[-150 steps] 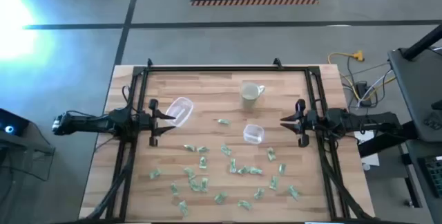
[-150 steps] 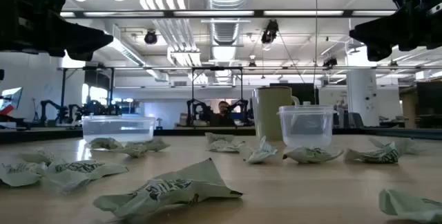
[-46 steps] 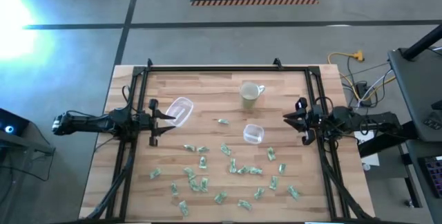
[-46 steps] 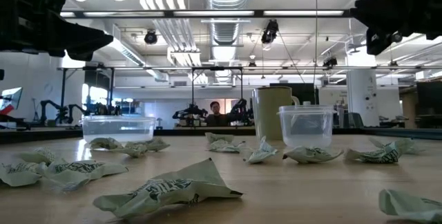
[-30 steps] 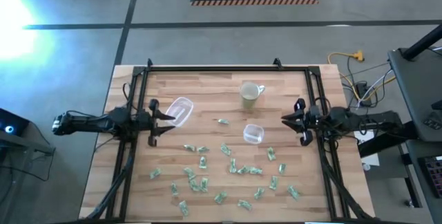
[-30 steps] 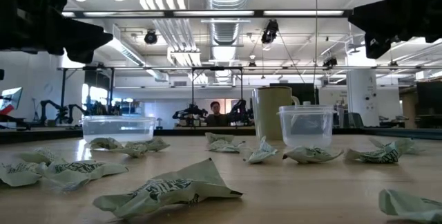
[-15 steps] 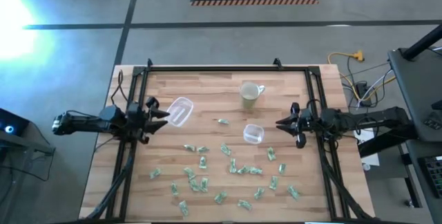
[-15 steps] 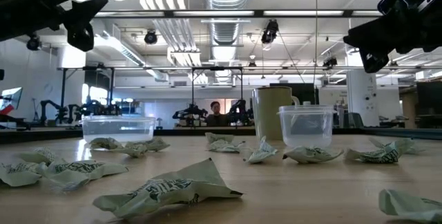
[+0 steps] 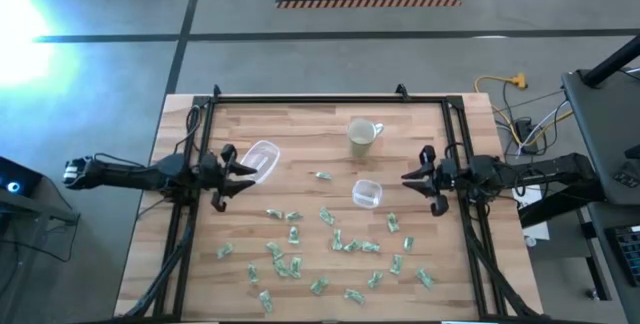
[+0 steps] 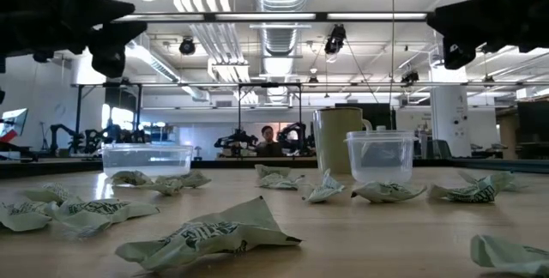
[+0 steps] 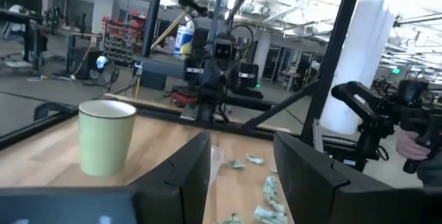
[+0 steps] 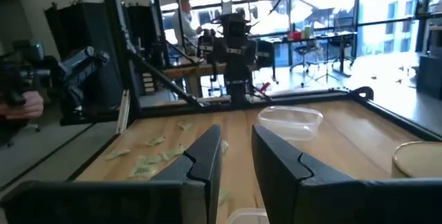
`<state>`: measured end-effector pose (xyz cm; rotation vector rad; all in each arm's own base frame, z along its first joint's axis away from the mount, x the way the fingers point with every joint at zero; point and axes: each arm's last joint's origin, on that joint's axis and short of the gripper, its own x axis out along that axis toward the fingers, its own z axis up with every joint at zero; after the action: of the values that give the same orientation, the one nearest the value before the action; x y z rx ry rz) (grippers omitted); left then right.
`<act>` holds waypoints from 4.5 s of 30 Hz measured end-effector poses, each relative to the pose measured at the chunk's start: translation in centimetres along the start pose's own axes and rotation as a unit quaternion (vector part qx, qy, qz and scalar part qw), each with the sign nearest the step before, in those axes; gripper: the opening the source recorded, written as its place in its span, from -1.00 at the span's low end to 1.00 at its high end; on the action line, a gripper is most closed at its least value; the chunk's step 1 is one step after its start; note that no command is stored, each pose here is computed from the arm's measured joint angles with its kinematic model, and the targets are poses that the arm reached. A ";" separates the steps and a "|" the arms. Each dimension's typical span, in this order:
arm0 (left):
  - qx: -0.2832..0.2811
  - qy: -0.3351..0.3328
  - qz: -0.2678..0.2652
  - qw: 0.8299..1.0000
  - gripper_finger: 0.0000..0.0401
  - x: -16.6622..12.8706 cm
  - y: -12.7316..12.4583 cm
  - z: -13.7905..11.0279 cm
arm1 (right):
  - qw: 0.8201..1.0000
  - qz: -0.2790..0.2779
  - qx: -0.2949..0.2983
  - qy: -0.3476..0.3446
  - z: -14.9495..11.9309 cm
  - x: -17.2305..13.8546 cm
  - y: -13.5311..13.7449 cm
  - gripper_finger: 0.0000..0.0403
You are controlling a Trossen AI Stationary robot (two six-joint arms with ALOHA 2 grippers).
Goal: Pick and place Stevia / Truvia into bins
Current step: Put the stevia packet into the left transparent container
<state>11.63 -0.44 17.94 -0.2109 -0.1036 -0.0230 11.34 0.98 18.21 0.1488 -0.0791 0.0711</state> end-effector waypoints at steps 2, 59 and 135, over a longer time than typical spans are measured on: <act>0.026 -0.011 -0.001 1.000 -0.29 0.2 -0.1 0.3 | 1.000 0.007 -0.015 -0.002 0.0 0.0 0.0 -0.64; 0.254 0.454 0.157 0.839 -0.29 13.1 -14.2 0.1 | 0.955 0.015 -0.190 0.226 4.3 6.7 0.8 -0.64; 0.162 0.565 0.078 0.805 -0.44 12.1 -4.8 -6.1 | 0.948 0.061 -0.182 0.254 4.2 9.1 1.4 -0.64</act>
<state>24.15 -6.58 14.24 0.1667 1.1085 0.0362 20.02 2.30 23.29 -0.2478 0.4128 0.2152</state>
